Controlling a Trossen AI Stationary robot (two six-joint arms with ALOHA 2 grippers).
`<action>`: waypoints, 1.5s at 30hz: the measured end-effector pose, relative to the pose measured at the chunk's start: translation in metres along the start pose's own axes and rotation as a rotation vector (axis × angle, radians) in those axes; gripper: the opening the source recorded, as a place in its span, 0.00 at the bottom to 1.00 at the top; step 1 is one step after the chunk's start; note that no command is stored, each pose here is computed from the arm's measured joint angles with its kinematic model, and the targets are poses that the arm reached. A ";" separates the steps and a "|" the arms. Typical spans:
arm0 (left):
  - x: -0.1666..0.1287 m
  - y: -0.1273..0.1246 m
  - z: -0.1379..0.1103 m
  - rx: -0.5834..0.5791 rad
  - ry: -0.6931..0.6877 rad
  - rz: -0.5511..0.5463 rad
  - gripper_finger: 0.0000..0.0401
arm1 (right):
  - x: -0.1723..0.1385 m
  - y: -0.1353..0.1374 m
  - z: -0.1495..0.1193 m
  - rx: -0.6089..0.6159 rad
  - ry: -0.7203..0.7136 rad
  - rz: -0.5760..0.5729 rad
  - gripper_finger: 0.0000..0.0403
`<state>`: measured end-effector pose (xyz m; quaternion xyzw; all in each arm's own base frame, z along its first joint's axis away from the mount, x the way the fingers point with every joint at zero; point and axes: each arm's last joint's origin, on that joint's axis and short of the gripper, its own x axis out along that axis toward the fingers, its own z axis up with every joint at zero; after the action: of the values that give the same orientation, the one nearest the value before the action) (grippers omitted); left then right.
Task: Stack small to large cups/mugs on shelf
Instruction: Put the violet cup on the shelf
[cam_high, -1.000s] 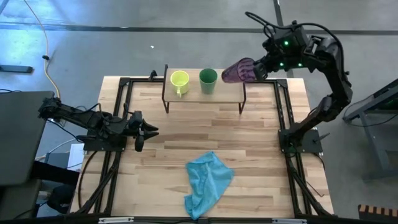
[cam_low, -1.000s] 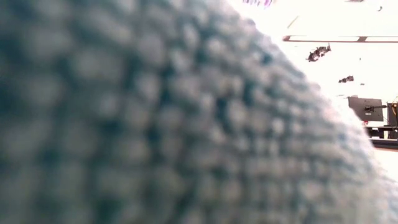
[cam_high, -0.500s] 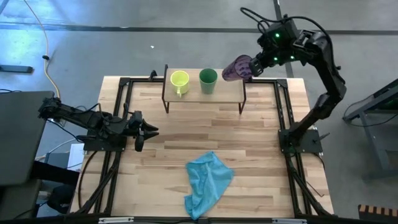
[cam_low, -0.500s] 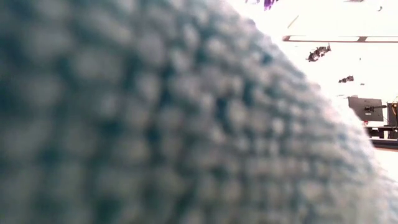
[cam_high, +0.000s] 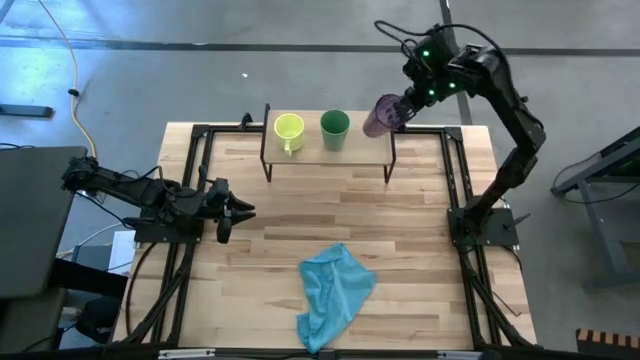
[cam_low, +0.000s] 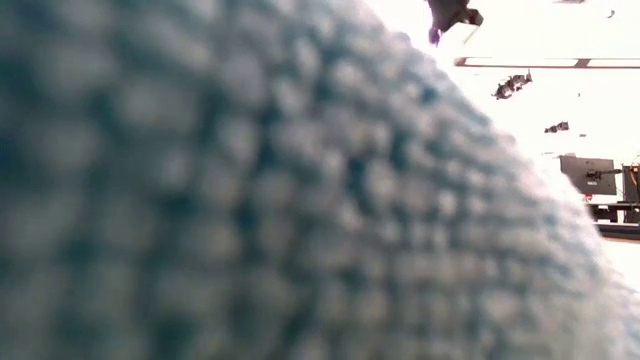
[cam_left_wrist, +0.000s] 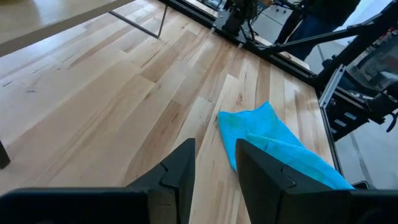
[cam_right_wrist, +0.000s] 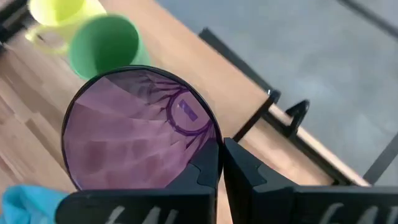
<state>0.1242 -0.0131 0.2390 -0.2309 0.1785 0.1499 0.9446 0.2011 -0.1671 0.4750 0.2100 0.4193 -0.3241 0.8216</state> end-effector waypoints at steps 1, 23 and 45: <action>0.000 0.000 0.000 0.000 0.000 0.000 0.26 | 0.005 -0.001 -0.001 -0.003 0.021 0.002 0.00; 0.000 0.000 0.000 0.006 -0.004 0.012 0.26 | 0.033 -0.001 -0.005 -0.024 0.127 -0.005 0.00; 0.000 0.000 0.000 -0.001 -0.005 0.011 0.26 | 0.055 0.002 0.006 -0.030 0.135 0.023 0.00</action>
<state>0.1240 -0.0128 0.2388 -0.2302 0.1774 0.1559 0.9440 0.2300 -0.1896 0.4328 0.2240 0.4760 -0.2936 0.7981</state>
